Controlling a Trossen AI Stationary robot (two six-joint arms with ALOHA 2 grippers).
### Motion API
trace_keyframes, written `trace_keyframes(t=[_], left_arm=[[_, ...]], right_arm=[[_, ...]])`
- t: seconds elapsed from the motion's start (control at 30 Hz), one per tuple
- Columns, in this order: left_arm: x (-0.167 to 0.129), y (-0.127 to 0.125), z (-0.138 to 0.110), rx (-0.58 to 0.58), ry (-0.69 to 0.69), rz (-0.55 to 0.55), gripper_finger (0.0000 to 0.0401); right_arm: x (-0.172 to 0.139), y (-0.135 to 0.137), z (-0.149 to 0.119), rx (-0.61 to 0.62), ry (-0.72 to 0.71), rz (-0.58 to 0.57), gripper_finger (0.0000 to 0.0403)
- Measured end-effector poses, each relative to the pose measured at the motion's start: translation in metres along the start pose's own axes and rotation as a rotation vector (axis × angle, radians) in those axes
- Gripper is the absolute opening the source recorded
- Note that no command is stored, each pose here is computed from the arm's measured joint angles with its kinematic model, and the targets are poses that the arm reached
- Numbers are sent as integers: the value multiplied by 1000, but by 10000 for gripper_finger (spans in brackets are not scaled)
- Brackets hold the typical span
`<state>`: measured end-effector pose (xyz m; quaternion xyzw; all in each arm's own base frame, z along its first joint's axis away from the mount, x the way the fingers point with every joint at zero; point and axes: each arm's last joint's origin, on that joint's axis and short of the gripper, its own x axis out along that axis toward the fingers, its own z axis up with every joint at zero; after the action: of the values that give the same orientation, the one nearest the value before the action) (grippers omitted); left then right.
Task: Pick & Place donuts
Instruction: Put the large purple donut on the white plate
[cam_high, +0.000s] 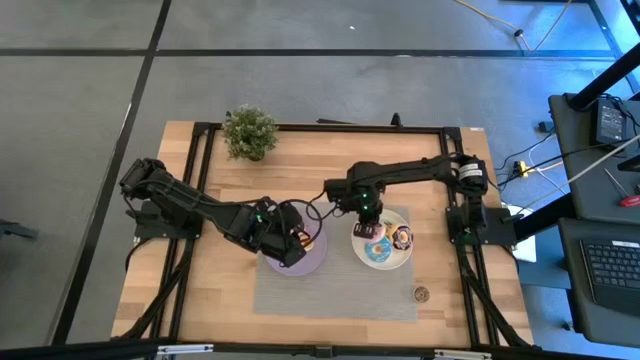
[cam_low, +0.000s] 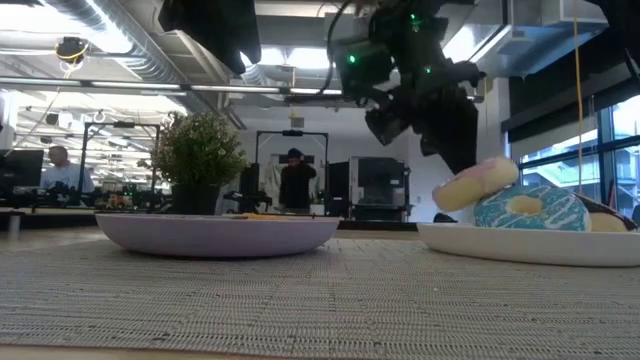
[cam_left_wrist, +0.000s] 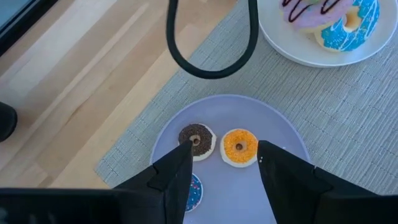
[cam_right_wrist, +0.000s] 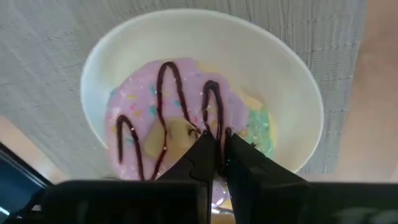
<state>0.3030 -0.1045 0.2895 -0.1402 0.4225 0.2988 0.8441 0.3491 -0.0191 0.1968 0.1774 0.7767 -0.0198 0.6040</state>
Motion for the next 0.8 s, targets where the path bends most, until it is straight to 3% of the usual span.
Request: trace_keyframes(t=[0.5, 0.8], left_arm=[[0, 0, 0, 0, 0, 0, 175], [0, 0, 0, 0, 0, 0, 171]], right_arm=[[21, -7, 4, -7, -38, -24, 39], [21, -7, 4, -10, -39, -29, 106]])
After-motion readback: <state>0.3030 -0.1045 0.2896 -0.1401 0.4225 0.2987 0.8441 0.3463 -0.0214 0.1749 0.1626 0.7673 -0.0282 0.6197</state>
